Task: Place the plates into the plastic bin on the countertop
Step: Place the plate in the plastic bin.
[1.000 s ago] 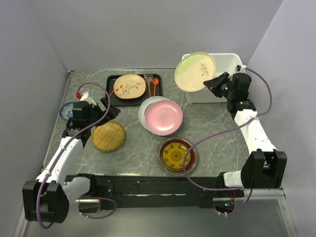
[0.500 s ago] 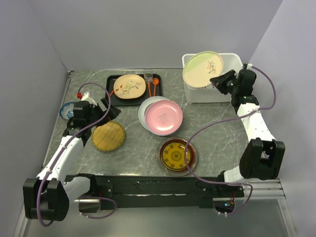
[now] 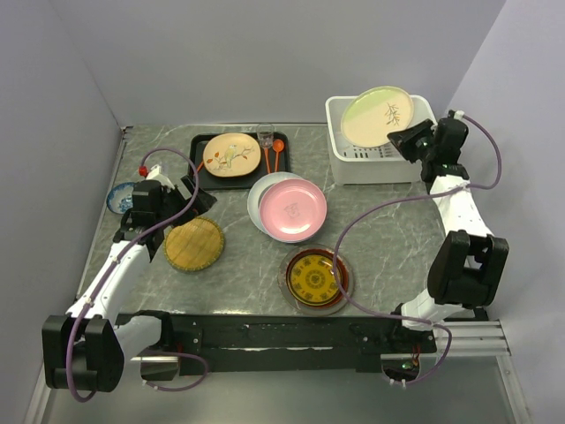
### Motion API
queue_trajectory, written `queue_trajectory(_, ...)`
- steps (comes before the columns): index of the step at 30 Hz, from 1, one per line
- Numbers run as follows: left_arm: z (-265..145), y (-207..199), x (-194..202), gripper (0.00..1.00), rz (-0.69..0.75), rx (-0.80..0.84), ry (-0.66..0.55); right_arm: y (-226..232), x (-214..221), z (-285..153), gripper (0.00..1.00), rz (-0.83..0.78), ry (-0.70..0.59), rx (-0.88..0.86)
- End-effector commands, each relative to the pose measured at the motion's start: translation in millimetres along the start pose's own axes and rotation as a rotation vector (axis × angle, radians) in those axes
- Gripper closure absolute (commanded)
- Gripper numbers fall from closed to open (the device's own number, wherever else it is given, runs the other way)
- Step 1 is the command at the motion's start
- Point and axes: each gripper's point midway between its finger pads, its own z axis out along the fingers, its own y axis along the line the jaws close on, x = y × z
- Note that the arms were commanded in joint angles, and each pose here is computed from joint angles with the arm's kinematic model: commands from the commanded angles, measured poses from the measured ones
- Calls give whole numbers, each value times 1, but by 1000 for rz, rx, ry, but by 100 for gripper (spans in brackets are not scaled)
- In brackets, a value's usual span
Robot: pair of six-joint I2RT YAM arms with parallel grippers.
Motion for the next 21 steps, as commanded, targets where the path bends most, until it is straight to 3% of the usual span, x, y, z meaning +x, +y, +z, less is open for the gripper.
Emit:
queue_trajectory(1,0,-11,-12,1,38,41,-30,83,-64,-19,100,-81,-183,-241)
queue_trajectory(21,4,-11,-4,1,31,60,-4,63,-78,10,100,-92,-201,-170)
